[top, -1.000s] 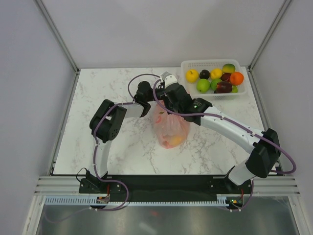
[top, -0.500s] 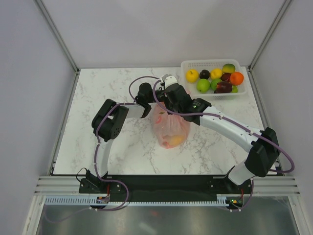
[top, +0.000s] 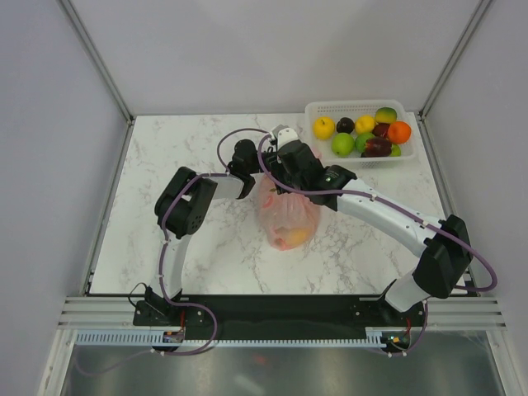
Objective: Place the fake fruits into the plastic bag and tie a complex knot
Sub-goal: Tie the plastic bag at the center of the board.
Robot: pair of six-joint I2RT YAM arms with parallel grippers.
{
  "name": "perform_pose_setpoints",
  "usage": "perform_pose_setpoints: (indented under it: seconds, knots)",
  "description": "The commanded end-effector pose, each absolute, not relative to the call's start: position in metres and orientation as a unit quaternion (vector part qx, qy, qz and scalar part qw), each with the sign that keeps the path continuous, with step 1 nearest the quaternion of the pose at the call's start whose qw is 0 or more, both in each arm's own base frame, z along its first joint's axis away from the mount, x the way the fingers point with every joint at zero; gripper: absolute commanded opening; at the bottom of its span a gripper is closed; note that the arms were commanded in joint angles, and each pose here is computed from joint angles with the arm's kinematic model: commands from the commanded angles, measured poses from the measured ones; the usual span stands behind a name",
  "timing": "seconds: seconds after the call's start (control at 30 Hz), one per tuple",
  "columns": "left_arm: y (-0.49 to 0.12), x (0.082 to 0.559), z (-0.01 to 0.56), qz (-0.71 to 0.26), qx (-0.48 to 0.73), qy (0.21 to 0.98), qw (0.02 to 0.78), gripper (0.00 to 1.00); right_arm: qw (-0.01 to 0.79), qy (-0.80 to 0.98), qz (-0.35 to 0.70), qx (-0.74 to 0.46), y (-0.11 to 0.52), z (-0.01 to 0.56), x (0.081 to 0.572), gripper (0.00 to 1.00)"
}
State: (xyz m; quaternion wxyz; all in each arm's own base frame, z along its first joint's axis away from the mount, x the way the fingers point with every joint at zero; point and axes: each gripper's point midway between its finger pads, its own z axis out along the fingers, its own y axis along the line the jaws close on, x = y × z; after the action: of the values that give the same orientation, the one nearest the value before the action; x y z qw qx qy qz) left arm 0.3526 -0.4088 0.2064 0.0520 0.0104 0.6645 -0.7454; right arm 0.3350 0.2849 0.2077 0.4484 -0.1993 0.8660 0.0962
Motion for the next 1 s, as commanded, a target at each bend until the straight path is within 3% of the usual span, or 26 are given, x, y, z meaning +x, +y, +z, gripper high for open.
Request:
perform_pose_setpoints:
  seconds: [0.0, 0.17, 0.23, 0.43, 0.63, 0.83, 0.9, 0.93, 0.97]
  knots:
    - [-0.406, 0.342, 0.242, -0.762, 0.056, 0.639, 0.086, 0.02, 0.475, 0.854, 0.11, -0.182, 0.286, 0.237, 0.341, 0.51]
    - [-0.404, 0.343, 0.242, -0.762, 0.054, 0.639, 0.086, 0.02, 0.475, 0.854, 0.111, -0.18, 0.287, 0.24, 0.341, 0.58]
    - [-0.404, 0.343, 0.242, -0.763, 0.053, 0.639, 0.086, 0.02, 0.477, 0.854, 0.109, -0.178, 0.286, 0.243, 0.342, 0.68]
    - [-0.403, 0.342, 0.244, -0.765, 0.056, 0.636, 0.087, 0.02, 0.483, 0.851, 0.111, -0.175, 0.285, 0.251, 0.342, 0.8]
    - [-0.403, 0.342, 0.245, -0.766, 0.058, 0.634, 0.087, 0.02, 0.482, 0.85, 0.122, -0.172, 0.288, 0.256, 0.341, 0.71]
    - [-0.403, 0.343, 0.244, -0.766, 0.056, 0.634, 0.088, 0.02, 0.466, 0.865, 0.109, -0.152, 0.283, 0.253, 0.34, 0.7]
    - [-0.403, 0.343, 0.245, -0.766, 0.057, 0.634, 0.089, 0.02, 0.464, 0.867, 0.114, -0.146, 0.284, 0.253, 0.339, 0.74]
    - [-0.403, 0.343, 0.244, -0.766, 0.056, 0.634, 0.089, 0.02, 0.459, 0.872, 0.11, -0.132, 0.281, 0.252, 0.338, 0.84]
    - [-0.403, 0.343, 0.244, -0.766, 0.056, 0.634, 0.089, 0.02, 0.458, 0.873, 0.107, -0.127, 0.28, 0.251, 0.339, 0.88]
